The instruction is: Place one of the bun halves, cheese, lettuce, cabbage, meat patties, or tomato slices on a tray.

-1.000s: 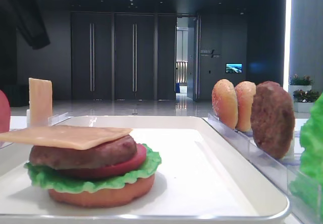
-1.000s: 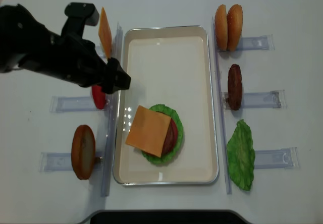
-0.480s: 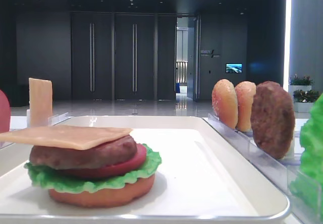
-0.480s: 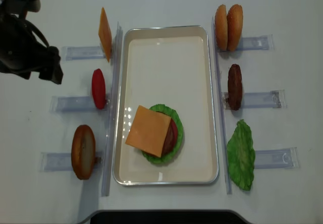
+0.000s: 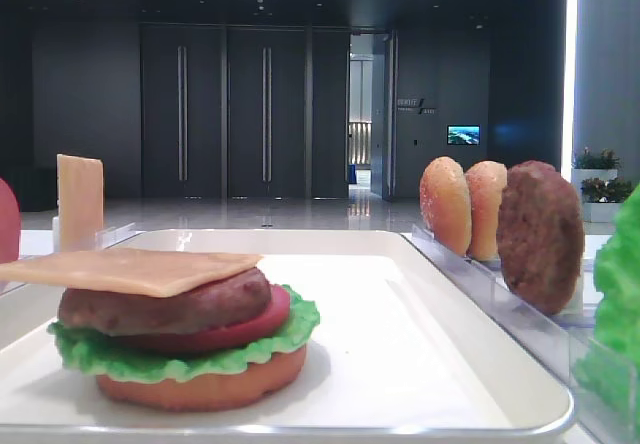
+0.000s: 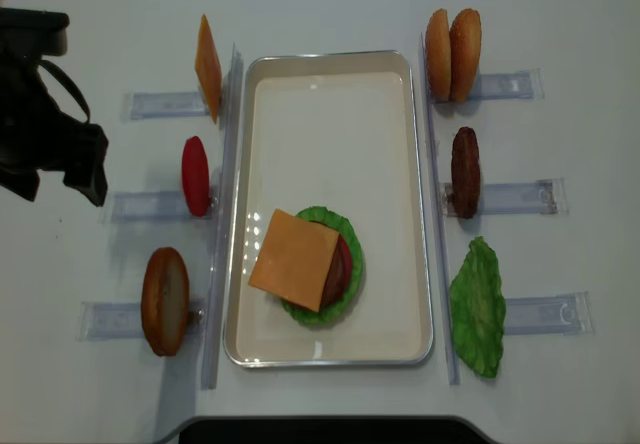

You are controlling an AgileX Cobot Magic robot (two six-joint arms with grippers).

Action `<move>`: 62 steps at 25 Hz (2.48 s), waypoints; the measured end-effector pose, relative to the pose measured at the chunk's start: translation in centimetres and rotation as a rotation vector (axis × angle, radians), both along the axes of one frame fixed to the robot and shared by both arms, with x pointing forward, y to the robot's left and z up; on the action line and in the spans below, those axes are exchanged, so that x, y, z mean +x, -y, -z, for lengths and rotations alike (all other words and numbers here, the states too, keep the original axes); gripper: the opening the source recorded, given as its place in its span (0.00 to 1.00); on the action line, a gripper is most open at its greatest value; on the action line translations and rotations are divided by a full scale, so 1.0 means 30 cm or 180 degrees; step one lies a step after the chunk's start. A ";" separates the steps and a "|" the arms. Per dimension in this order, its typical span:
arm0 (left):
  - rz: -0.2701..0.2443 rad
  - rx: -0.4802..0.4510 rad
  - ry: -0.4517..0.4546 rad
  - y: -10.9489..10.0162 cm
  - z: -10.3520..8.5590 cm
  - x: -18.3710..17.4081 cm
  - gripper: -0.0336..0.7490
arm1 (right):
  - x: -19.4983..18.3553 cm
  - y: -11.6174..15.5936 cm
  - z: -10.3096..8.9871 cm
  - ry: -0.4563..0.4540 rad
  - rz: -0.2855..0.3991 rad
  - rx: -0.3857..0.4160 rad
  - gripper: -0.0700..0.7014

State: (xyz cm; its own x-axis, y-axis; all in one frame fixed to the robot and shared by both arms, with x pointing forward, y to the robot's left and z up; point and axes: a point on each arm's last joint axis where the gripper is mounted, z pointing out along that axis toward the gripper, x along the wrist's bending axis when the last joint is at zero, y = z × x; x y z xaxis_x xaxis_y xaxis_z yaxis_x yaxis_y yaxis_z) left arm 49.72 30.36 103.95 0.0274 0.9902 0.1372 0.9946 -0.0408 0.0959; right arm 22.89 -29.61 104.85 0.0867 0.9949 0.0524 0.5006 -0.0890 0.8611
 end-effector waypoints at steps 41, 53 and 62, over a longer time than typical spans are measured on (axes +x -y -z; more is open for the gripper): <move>-0.0102 -0.0284 0.3007 -0.030 -0.011 -0.880 0.93 | 0.000 0.000 0.000 0.0000 0.0000 0.0000 0.74; -0.0101 -0.0297 0.3028 -0.030 -0.011 -0.883 0.93 | 0.000 0.000 0.000 0.0000 0.0000 0.0000 0.74; -0.0101 -0.0298 0.3025 -0.030 -0.011 -0.883 0.93 | 0.000 0.000 0.000 0.0000 0.0000 0.0000 0.74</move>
